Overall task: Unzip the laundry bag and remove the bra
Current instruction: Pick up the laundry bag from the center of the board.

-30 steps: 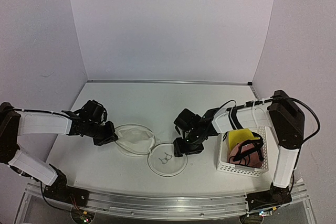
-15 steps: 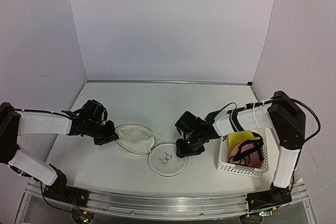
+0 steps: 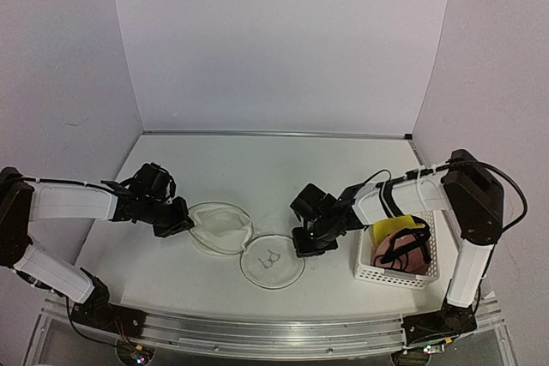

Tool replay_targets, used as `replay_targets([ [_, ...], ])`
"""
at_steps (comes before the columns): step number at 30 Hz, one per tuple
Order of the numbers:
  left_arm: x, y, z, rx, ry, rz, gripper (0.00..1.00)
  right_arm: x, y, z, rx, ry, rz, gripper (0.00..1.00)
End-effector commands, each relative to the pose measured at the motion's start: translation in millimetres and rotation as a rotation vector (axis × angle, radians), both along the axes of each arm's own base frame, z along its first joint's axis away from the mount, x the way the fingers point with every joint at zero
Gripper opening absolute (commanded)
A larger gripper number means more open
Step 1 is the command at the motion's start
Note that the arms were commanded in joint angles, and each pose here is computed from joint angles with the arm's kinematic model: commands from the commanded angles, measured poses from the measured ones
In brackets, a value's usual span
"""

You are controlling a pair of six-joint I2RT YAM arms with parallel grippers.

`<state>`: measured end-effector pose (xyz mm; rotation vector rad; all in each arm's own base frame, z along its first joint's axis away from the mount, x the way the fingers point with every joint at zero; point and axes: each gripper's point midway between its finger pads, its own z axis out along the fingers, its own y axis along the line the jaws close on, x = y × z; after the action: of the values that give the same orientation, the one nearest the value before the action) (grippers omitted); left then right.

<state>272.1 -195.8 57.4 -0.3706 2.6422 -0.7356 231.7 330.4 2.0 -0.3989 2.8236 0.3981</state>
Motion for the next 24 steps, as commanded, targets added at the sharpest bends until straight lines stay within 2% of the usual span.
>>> replay_targets([
  [1, 7, -10, 12, -0.041, -0.034, -0.006, 0.0, 2, 1, 16, 0.025, -0.037, -0.003, 0.0],
  [24, -1, -25, 21, -0.025, -0.059, -0.057, 0.0, 13, -3, 167, 0.2, -0.276, 0.029, 0.0],
])
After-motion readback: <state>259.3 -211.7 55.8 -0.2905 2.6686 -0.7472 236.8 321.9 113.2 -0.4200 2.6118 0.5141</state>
